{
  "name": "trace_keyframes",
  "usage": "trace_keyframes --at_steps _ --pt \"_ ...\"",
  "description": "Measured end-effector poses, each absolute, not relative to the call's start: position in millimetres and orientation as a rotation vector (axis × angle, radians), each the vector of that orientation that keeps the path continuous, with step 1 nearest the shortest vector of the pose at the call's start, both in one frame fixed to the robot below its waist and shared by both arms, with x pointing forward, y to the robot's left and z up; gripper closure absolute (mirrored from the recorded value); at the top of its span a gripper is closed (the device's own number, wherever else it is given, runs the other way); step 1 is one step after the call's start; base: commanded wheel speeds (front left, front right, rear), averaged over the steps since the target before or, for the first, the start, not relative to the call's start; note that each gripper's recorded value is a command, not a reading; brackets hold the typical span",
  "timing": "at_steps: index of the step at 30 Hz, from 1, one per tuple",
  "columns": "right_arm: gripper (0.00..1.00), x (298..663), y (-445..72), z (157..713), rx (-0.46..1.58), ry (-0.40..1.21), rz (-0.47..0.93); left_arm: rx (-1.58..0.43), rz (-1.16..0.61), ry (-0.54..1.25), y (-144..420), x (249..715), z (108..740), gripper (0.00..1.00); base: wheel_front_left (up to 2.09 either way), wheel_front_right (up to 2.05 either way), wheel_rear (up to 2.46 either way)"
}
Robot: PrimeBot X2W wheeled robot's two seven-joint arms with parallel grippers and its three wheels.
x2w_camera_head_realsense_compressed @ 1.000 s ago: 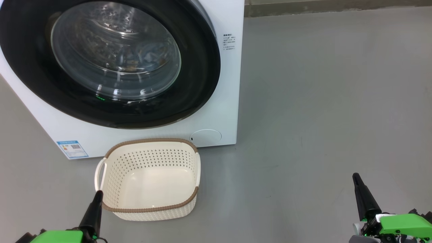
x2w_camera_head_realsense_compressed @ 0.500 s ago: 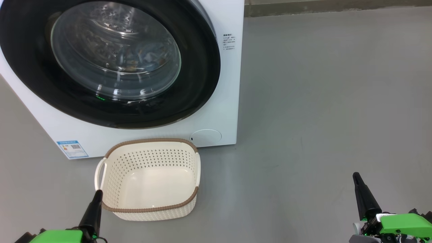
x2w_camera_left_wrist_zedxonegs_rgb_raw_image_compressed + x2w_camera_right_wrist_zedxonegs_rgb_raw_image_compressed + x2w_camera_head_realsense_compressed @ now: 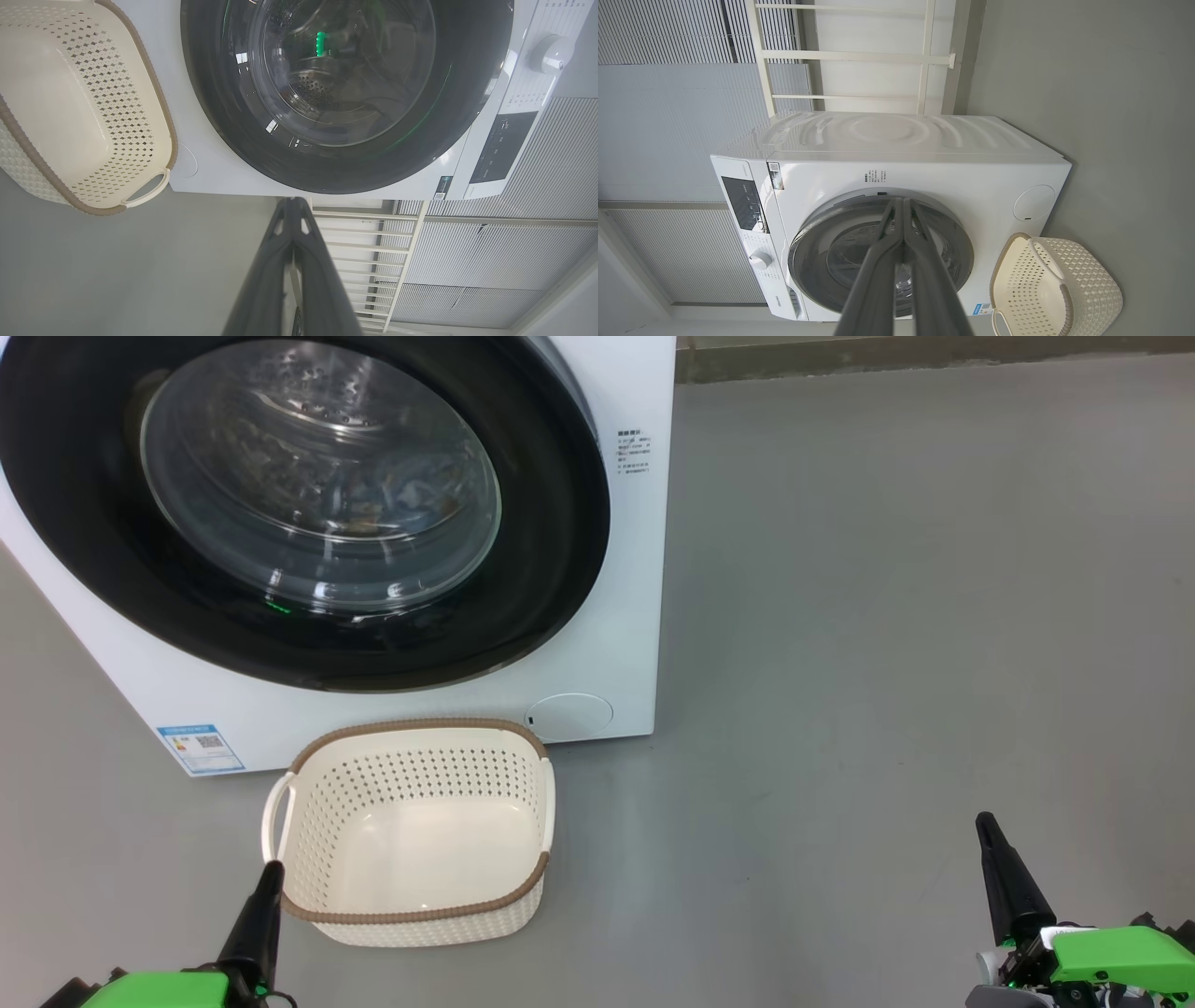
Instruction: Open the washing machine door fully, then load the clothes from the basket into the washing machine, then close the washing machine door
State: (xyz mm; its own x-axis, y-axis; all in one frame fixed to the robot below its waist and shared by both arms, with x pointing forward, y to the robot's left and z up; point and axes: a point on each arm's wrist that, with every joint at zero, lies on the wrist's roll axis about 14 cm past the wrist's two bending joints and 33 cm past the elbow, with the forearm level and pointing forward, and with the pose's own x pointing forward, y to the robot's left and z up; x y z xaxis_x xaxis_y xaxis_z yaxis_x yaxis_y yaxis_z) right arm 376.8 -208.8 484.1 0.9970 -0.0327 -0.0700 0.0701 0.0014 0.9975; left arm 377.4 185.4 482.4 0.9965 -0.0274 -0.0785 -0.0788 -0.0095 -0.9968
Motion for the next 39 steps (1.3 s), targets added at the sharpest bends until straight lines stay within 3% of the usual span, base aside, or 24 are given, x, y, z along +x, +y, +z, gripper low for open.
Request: trace_keyframes --at_steps 39 --pt "1.0 376.8 -208.8 484.1 1.568 0.029 -0.081 -1.58 0.041 0.082 185.7 377.4 482.4 1.0 0.0 0.0 0.0"
